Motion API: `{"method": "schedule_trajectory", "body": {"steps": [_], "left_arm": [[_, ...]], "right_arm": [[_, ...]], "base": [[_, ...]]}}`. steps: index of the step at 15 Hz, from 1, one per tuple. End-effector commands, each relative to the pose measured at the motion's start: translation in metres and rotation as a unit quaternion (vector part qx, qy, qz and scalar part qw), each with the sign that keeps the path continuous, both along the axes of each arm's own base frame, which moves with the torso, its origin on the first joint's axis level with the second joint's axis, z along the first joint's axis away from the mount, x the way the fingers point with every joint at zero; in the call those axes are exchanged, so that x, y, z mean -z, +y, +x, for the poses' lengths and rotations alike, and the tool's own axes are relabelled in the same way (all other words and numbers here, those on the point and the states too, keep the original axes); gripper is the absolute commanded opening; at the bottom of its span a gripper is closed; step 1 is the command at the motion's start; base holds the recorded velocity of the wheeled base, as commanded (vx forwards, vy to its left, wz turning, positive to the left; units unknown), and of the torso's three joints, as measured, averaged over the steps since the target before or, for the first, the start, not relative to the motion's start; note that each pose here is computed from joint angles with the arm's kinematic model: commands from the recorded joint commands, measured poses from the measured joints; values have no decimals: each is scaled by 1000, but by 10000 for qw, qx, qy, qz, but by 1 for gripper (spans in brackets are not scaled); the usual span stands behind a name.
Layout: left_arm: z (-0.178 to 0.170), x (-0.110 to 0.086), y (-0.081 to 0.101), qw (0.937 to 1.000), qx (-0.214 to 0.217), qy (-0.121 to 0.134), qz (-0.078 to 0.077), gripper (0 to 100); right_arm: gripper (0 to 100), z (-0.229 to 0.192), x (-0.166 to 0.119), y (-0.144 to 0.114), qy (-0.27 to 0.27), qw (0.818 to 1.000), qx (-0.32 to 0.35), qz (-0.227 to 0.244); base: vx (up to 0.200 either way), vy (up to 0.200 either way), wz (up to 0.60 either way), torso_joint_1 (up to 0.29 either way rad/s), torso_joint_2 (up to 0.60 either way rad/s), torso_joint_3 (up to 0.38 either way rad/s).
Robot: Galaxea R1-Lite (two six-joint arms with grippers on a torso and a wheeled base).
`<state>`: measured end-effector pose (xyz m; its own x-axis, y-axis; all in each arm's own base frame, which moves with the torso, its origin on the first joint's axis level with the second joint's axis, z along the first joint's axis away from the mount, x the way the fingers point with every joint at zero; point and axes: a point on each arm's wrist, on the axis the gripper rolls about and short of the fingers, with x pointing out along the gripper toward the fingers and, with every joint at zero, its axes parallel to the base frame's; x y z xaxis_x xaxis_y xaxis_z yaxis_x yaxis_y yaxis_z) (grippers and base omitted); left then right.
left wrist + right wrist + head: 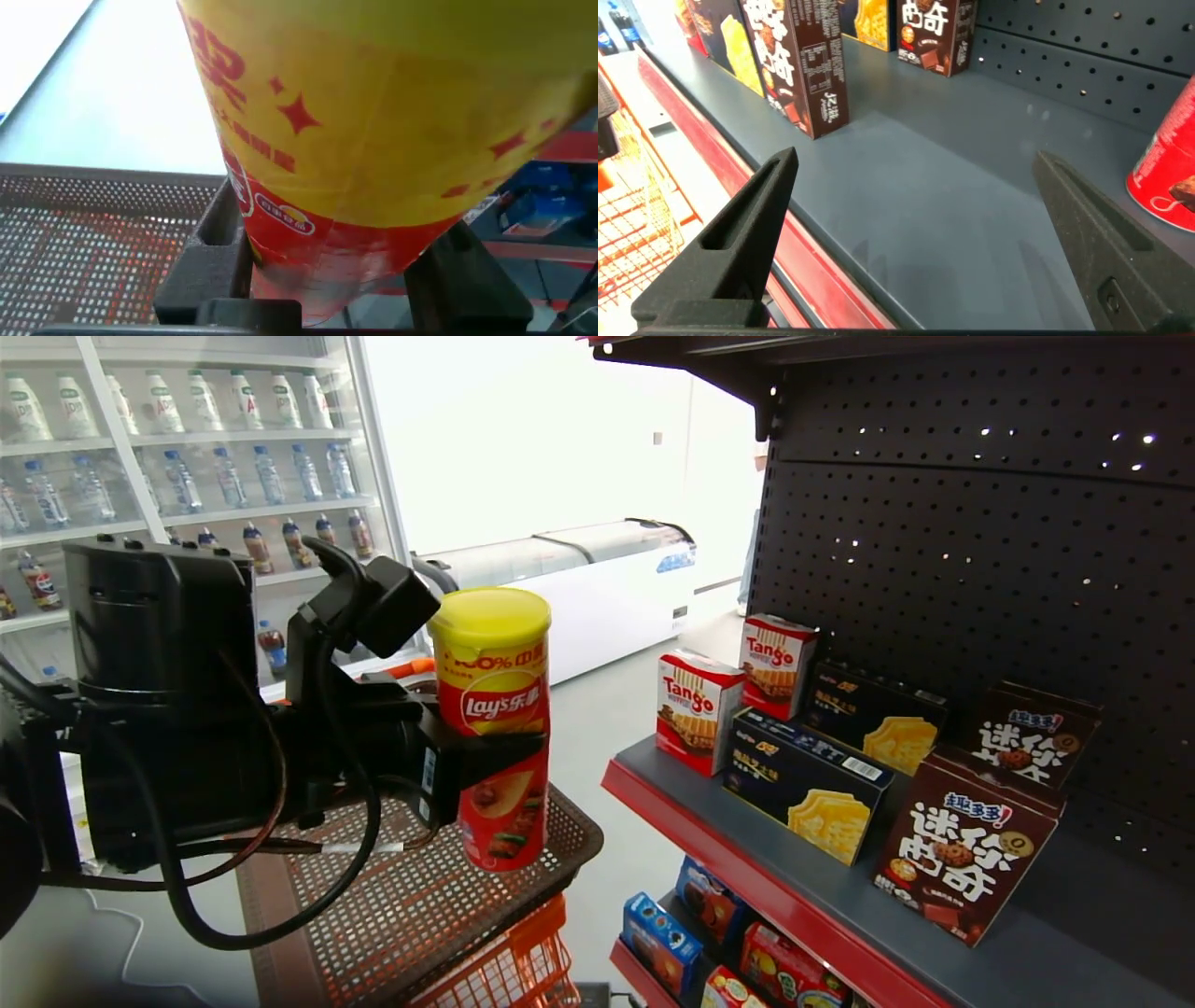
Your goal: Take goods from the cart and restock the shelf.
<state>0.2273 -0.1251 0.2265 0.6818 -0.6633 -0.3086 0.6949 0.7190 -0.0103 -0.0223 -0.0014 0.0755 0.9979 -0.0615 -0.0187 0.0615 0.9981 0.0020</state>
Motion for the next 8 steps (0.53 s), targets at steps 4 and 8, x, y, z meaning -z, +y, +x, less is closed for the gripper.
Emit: {"method": "schedule_trajectory", "body": {"steps": [4,8], "left_arm": [[0,-14,-10,9997,148,-176,-69,0],[-4,-18,-15,9994,234,-205,-133,0]], "right_arm": [[100,0,0,0,6,10000,-1,-1],[100,0,0,0,6,10000,-8,0]], "base": [[0,0,0,0,0,0],[0,0,0,0,0,0]]}}
